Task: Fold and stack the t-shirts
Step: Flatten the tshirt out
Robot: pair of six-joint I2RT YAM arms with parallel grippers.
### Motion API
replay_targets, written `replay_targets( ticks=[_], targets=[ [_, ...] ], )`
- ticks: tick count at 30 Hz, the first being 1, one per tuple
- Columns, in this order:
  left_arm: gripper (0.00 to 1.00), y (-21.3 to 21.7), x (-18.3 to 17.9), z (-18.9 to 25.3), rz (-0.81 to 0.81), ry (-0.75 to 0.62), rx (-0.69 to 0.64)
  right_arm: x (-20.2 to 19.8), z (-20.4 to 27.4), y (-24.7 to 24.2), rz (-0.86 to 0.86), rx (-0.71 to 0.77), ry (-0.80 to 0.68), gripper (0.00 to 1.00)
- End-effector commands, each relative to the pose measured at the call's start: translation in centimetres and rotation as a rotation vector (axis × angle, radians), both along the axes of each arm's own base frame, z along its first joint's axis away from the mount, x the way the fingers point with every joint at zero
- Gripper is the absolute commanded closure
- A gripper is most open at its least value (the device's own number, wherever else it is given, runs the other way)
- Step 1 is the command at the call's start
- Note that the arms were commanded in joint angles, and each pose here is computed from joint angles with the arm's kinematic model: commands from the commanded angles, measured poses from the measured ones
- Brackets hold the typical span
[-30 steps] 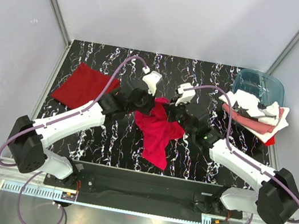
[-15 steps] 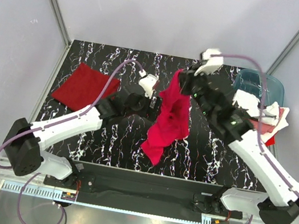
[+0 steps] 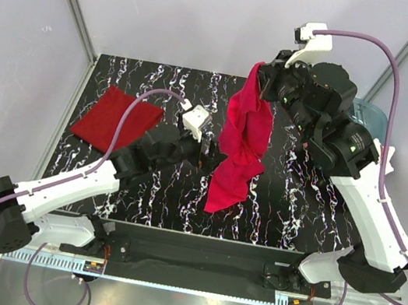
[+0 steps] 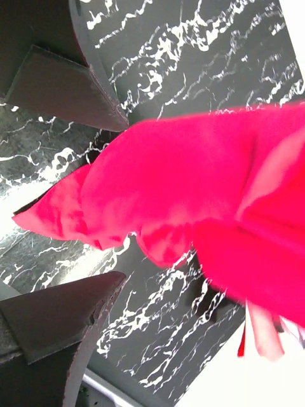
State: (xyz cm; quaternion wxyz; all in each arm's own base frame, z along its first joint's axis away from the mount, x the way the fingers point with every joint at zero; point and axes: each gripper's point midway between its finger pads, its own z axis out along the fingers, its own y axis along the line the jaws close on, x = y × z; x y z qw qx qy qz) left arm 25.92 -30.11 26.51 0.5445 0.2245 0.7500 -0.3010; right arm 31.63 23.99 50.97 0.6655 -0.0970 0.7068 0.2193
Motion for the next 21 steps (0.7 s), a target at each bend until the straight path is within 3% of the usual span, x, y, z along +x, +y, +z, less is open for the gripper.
replay_targets(
  ticks=[1, 13, 15, 18, 19, 21],
  targets=[
    [0.01, -0.2, -0.5, 2.7, -0.026, -0.091, -0.069, -0.8, 2.9, -1.5, -0.028, 0.019, -0.049, 1.0],
    [0.01, -1.7, 2.3, 0.0, 0.032, -0.062, 0.027, -2.8, 6.1, -1.6, 0.04, 0.078, -0.06, 1.0],
    [0.05, -2.6, 3.2, -1.4, 0.038, -0.041, 0.064, -2.7, 6.1, -1.7, 0.032, 0.066, -0.059, 1.0],
    [0.28, -3.9, 4.2, -3.4, 0.032, 0.007, 0.109, -2.7, 6.5, -2.7, -0.007, 0.06, -0.073, 1.0],
    [0.53, -4.1, 4.5, -4.0, 0.033, 0.025, 0.119, -2.9, 6.8, -3.2, -0.016, 0.063, -0.081, 1.0],
    [0.84, -4.4, 5.4, -5.0, 0.056, 0.059, 0.141, -3.0, 7.0, -4.5, -0.067, 0.07, -0.096, 1.0]
  ],
)
